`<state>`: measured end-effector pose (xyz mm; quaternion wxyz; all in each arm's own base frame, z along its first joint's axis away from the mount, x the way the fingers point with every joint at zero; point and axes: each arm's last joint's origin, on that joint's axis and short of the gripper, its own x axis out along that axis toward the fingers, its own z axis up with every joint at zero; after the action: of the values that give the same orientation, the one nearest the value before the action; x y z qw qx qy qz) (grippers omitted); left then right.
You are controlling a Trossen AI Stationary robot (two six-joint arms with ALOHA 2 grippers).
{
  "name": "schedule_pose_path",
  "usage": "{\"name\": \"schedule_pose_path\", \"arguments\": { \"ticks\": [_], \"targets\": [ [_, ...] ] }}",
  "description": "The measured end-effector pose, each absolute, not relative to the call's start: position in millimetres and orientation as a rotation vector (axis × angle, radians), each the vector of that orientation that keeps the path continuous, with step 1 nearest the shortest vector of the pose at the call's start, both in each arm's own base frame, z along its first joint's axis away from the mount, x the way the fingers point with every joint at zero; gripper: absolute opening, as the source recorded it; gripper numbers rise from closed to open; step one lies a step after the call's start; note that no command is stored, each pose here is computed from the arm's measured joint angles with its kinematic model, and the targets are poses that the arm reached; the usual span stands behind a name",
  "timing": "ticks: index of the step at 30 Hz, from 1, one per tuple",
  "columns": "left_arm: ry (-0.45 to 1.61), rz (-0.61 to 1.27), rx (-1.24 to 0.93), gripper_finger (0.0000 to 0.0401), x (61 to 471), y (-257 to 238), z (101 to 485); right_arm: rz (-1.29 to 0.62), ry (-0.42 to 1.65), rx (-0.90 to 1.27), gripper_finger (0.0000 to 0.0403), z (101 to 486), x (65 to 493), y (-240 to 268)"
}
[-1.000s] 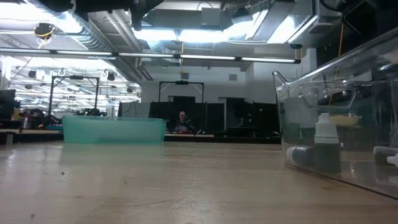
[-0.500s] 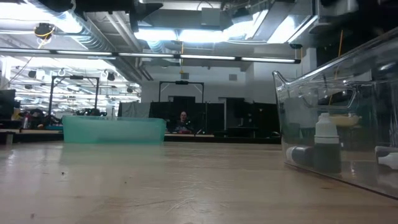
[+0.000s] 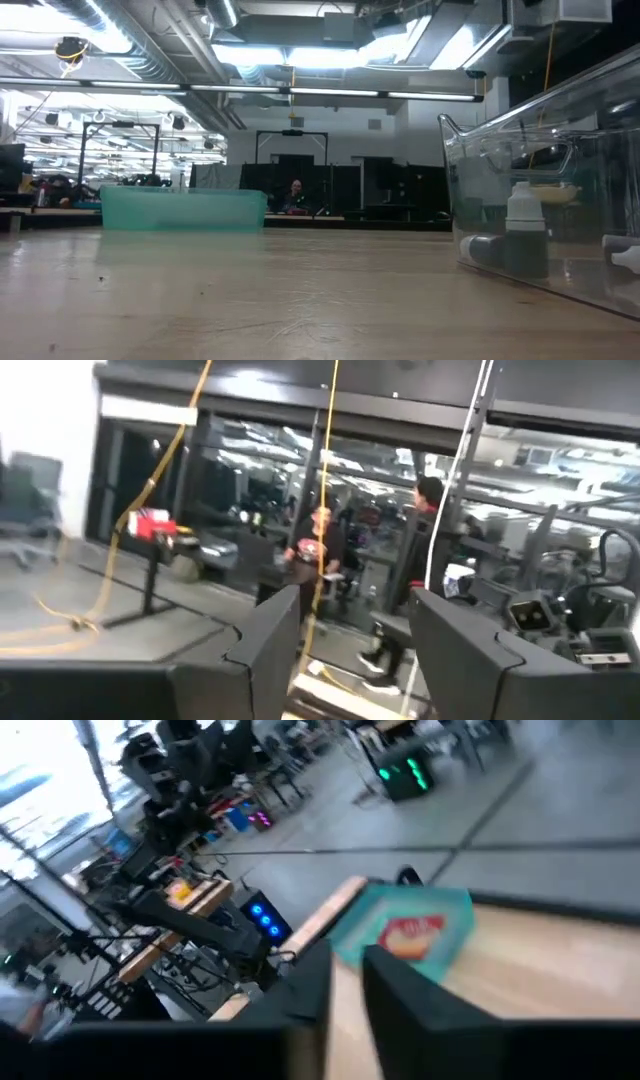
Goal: Pick & Place Food Item
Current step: Return to Home Position
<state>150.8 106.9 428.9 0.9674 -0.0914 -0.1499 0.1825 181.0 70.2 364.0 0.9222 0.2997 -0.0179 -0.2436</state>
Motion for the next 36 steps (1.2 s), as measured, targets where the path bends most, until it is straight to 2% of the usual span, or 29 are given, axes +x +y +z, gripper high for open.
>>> {"name": "schedule_pose_path", "arguments": {
  "ticks": [2, 3, 6, 11, 15, 20, 23, 29, 33, 36],
  "targets": [
    [-0.308, 0.389, -0.140, 0.0182, 146, 100, 444, -0.470, -0.049, 0.564, 0.0015, 371, 177, 68],
    [-0.318, 0.394, -0.115, 0.0179, 144, 97, 452, -0.458, -0.055, 0.541, 0.0009, 373, 175, 67],
    [-0.341, 0.417, -0.052, 0.0155, 136, 86, 475, -0.409, -0.057, 0.487, 0.0017, 379, 171, 66],
    [-0.312, 0.470, -0.007, 0.0076, 120, 68, 501, -0.263, -0.064, 0.402, 0.0005, 388, 166, 66],
    [-0.296, 0.455, -0.026, 0.0011, 115, 54, 506, -0.087, -0.122, 0.335, 0.0006, 400, 161, 68],
    [-0.282, 0.459, -0.033, 0.0003, 110, 38, 505, 0.135, -0.245, 0.262, 0.0003, 416, 150, 68],
    [-0.211, 0.521, -0.059, 0.0002, 96, 30, 498, 0.190, -0.259, 0.243, 0.0003, 419, 143, 66],
    [-0.100, 0.514, -0.203, 0.0005, 72, 21, 482, 0.103, -0.247, 0.244, 0.0014, 419, 134, 59],
    [-0.178, 0.502, -0.305, 0.0006, 55, 19, 484, 0.041, -0.244, 0.378, 0.0024, 419, 133, 56],
    [-0.212, 0.499, -0.301, 0.0006, 41, 17, 486, -0.002, -0.205, 0.377, 0.0026, 414, 133, 55]
  ]
}}
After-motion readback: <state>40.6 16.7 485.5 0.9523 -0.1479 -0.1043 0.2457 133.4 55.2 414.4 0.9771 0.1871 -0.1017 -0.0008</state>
